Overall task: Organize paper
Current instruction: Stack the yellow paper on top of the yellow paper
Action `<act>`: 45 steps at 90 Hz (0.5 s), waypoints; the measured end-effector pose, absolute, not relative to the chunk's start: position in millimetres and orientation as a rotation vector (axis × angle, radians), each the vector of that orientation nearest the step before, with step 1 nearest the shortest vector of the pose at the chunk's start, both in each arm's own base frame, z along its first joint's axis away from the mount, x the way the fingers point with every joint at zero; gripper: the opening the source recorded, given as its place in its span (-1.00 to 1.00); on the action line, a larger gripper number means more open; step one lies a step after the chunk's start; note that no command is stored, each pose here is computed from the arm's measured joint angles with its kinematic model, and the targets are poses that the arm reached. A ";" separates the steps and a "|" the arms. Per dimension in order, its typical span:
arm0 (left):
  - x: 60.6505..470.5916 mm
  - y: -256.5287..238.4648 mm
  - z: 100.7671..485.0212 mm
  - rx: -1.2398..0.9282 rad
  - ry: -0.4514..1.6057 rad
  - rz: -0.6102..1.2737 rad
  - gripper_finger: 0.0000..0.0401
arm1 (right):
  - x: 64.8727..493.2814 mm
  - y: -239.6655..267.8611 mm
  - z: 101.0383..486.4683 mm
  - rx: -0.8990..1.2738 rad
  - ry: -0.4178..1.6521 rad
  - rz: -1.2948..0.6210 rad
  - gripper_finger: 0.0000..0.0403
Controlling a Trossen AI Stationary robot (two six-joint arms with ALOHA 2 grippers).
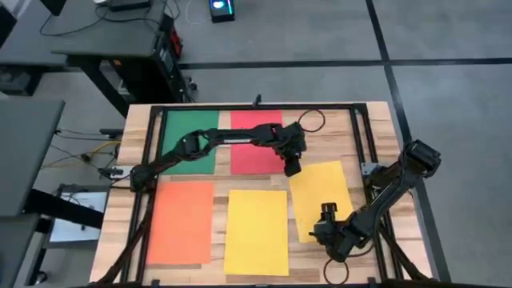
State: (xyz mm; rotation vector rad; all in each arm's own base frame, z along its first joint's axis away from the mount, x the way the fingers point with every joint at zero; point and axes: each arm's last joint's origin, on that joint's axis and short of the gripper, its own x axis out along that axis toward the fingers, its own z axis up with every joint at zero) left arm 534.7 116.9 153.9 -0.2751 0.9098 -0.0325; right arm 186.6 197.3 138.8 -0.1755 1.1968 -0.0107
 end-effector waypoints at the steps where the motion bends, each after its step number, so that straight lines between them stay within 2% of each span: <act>1: 535.5 117.2 152.3 -0.278 0.912 -0.032 -1.00 | 186.7 197.4 137.6 -0.179 1.200 -0.012 0.21; 22: 538.2 117.9 140.6 -0.297 0.954 -0.026 -1.00 | 187.7 199.0 121.5 -0.232 1.246 -0.048 0.21; 45: 535.7 109.0 138.2 -0.298 1.007 -0.039 -1.00 | 187.1 188.6 120.7 -0.309 1.268 -0.130 0.21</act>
